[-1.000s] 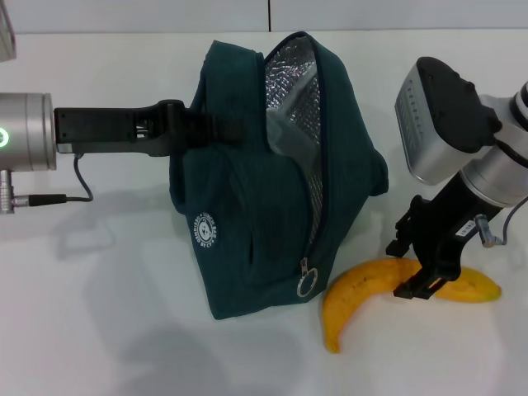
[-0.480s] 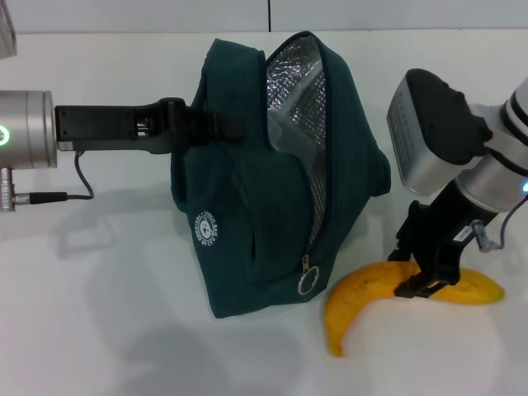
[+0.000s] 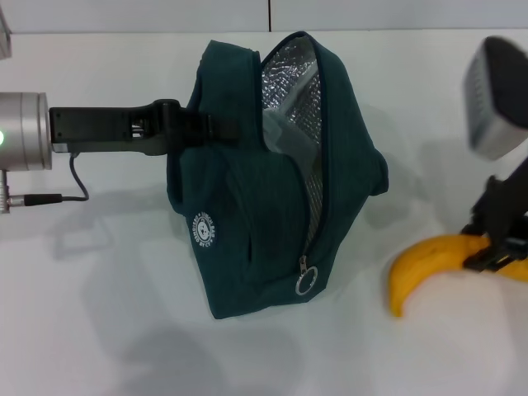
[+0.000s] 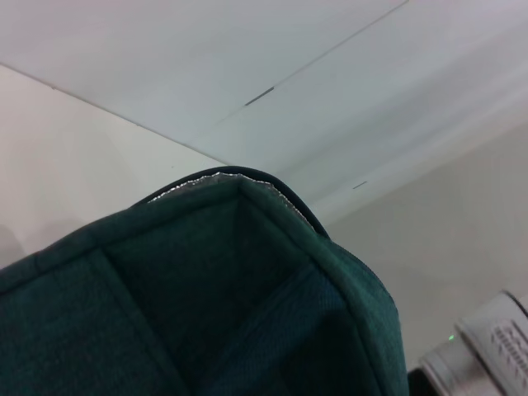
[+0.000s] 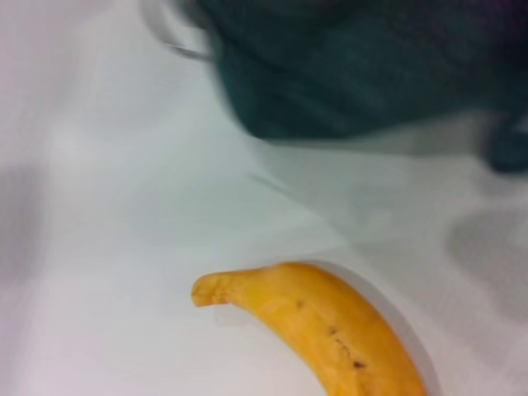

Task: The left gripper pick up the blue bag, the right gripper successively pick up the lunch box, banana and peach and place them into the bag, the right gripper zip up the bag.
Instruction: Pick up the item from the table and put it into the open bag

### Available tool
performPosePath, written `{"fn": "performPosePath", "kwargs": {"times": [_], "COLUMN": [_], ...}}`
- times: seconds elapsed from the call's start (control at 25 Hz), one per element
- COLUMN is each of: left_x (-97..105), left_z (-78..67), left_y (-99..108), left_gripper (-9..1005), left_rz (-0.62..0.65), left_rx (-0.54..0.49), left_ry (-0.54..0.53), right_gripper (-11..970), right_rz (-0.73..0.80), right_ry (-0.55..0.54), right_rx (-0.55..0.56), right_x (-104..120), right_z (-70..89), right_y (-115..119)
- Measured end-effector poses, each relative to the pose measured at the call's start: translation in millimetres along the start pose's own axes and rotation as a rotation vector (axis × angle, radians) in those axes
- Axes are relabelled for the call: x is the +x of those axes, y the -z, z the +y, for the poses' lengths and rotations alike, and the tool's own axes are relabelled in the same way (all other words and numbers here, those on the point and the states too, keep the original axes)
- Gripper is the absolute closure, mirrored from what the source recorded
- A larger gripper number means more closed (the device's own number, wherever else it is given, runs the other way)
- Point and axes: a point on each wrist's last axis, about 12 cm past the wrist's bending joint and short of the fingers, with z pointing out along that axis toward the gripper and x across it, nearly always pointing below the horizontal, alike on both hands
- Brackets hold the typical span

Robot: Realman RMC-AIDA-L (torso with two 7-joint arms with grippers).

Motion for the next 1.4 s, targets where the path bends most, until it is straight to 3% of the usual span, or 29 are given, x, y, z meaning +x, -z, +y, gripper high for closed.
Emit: {"fn": "performPosePath", "kwargs": {"times": [0.2, 0.32, 0.4, 0.56, 0.72, 0.96, 1.16, 1.36, 1.4], "left_x": [-1, -2, -2, -2, -2, 0, 0, 0, -1], "left_z": [-0.6, -1.4, -1.6, -1.8, -1.4, -0.9, -1.4, -1.7, -1.8], "left_y": [0, -2, -2, -3, -3, -3, -5, -6, -6], "left_gripper": [960, 960, 960, 960, 960, 960, 960, 960, 960], "left_rz": [0.000, 0.000, 0.000, 0.000, -0.003, -0.005, -0.006, -0.005, -0.006], "left_rx": [0.002, 0.006, 0.008, 0.009, 0.007, 0.008, 0.012, 0.014, 0.016], "left_ry": [-0.003, -0.005, -0.006, -0.011, -0.010, -0.006, -0.008, -0.008, -0.008], "right_gripper": [533, 527, 523, 514, 506, 493, 482, 471, 469], "right_rz": [-0.015, -0.092, -0.184, -0.438, -0.726, -1.124, -1.377, -1.462, -1.462], "right_ry": [-0.161, -0.324, -0.441, -0.528, -0.464, -0.235, -0.160, -0.165, -0.165], "right_rx": [0.085, 0.191, 0.268, 0.346, 0.342, 0.297, 0.137, 0.020, 0.020], "right_x": [31, 47, 58, 63, 60, 55, 42, 25, 25], "right_z": [-14.3, -28.4, -37.9, -41.9, -29.4, 0.0, 3.1, -3.5, -3.5], "right_y": [17, 36, 54, 87, 108, 118, 89, 43, 43]}}
